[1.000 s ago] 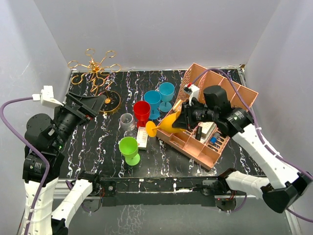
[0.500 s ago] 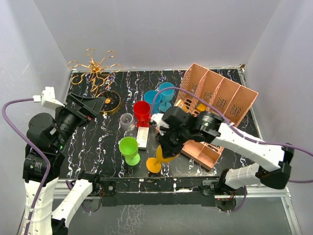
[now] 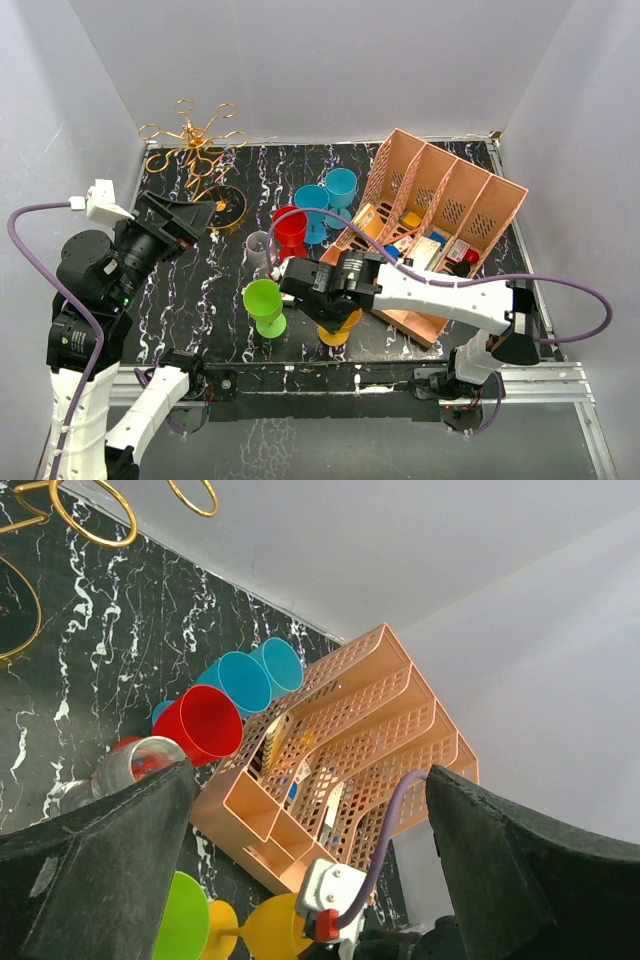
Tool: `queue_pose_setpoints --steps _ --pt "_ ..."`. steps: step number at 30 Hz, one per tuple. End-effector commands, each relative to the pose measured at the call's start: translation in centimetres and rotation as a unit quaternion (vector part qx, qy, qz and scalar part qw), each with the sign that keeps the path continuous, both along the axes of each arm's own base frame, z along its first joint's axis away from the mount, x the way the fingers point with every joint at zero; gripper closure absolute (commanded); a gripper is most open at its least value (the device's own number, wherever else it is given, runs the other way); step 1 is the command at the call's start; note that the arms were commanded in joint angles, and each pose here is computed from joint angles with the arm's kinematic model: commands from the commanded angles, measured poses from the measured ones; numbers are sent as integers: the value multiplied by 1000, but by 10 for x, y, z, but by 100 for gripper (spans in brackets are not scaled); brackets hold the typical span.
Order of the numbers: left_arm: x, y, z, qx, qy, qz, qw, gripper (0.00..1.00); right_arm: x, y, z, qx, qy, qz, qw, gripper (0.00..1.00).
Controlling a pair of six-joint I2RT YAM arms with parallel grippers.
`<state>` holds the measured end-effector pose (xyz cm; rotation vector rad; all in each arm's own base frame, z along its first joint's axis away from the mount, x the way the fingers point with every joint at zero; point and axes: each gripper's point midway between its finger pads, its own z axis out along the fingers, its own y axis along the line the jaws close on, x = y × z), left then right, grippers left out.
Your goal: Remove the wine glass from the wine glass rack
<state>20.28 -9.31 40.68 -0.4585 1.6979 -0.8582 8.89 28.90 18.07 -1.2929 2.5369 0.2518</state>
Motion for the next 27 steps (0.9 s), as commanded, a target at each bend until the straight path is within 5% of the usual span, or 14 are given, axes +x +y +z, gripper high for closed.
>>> queue_pose_setpoints --steps 1,15,20,27 --pt "-5 5 11 11 -16 8 1000 3 16 16 6 6 -49 -16 999 91" --pt "-7 9 10 18 -16 14 1000 3 45 25 65 120 -135 -40 983 0" --pt "-6 9 9 25 -14 16 999 3 95 4 104 193 -174 -111 959 1" --pt "-7 20 12 62 -16 36 997 3 176 -93 177 269 -292 -288 871 1"
